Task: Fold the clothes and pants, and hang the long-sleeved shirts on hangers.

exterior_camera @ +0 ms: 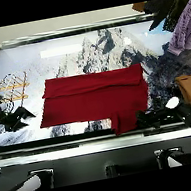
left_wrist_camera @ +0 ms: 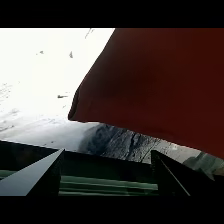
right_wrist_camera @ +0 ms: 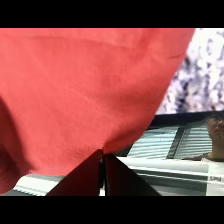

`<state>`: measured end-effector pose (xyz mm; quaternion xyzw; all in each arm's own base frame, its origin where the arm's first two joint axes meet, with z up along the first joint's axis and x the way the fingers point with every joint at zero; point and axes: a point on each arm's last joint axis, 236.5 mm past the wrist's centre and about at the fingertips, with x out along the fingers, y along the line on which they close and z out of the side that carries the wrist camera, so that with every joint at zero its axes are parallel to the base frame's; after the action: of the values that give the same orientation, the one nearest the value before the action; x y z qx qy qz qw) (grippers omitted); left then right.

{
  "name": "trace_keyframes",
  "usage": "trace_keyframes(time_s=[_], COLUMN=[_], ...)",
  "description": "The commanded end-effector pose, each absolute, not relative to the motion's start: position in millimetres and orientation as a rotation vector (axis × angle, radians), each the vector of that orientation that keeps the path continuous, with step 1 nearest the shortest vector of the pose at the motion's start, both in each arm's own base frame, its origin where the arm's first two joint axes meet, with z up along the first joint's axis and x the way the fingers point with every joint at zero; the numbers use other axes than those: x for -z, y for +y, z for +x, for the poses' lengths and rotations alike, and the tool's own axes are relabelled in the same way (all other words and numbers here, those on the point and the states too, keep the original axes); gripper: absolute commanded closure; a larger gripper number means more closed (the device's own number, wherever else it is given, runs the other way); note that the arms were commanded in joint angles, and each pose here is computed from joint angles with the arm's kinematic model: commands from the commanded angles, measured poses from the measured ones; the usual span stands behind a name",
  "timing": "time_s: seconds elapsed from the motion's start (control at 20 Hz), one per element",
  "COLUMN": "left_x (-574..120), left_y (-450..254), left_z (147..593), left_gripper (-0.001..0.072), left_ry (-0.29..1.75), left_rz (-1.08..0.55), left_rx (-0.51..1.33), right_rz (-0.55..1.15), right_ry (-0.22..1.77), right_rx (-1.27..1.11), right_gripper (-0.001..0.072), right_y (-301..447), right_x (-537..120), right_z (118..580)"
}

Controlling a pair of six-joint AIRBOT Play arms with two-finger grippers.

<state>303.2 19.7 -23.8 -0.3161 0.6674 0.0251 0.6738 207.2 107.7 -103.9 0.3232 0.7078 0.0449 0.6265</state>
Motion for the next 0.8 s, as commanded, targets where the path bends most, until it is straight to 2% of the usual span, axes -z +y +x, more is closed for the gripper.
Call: trace_keyframes(time_s=[0.0,0.2,0.35,0.75], left_x=[44,70,78,81], left_y=[20,12,12,3], left_z=[290,275,272,300], left_gripper=[0.0098,0.0098,0.0098,0.0115], left_ry=[1.472,1.447,1.429,1.344], left_rz=[-0.758,-0.89,-0.91,-0.973], left_rx=[-0.069,-0.029,-0.026,0.02], right_rz=[0.745,0.745,0.745,0.744], right_ry=[1.615,1.623,1.633,1.655], right_rx=[-0.096,-0.1,-0.104,-0.116], right_gripper=[0.0679,0.0679,0.0679,0.0679], right_y=[108,108,109,111], right_x=[104,104,103,102], right_z=[209,207,205,200])
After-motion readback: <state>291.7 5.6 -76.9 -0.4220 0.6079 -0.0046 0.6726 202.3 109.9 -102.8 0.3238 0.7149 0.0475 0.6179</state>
